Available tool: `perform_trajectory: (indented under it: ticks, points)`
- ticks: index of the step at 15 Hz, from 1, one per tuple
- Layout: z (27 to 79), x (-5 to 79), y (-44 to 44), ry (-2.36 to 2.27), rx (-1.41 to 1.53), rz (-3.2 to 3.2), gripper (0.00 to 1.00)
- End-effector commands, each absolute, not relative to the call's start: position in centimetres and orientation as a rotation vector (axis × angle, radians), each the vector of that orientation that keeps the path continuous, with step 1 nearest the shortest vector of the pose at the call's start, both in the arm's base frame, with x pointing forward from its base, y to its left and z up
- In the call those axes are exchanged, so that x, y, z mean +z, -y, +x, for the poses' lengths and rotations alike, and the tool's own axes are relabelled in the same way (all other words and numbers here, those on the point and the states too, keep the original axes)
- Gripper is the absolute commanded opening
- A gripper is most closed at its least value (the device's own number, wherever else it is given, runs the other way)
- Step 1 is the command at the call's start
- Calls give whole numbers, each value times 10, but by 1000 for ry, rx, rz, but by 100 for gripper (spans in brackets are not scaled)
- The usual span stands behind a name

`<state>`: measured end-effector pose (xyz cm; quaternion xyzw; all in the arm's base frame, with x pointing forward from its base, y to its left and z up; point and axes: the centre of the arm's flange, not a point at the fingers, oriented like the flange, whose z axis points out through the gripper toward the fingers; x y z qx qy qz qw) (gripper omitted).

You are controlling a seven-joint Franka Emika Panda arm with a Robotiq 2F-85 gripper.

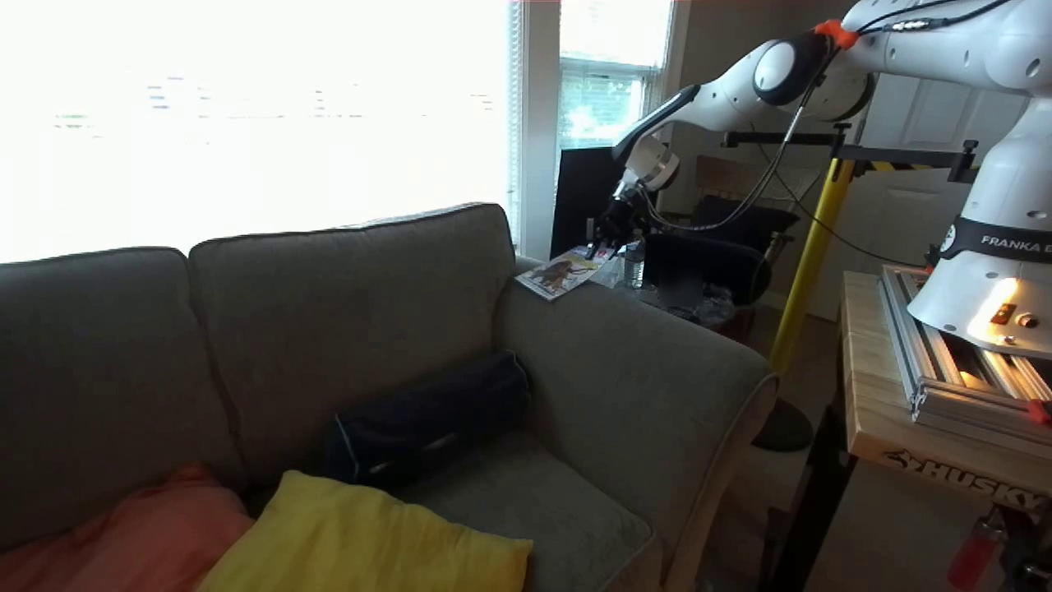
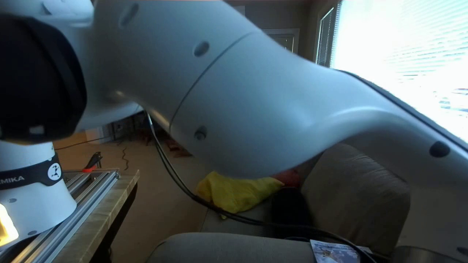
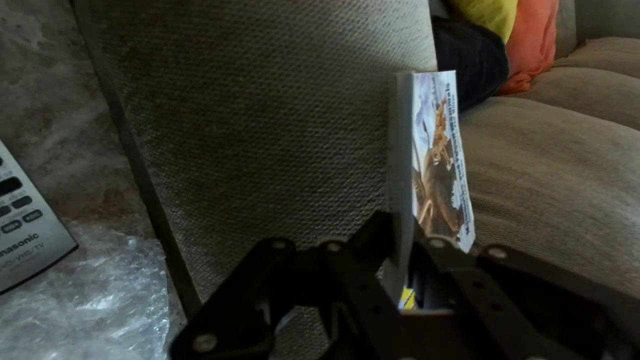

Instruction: Take the book off of the armrest and put it on the table

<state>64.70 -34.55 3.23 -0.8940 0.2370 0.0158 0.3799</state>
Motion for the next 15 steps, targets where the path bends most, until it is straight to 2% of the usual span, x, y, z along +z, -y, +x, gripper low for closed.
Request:
perform_trajectory:
  ticks: [1, 7, 15]
  points:
    - [594, 96, 332, -632, 129, -2330, 2]
    - [558, 158, 346, -679, 214, -2428, 2]
    - [529, 288, 316, -330, 392, -2649, 2]
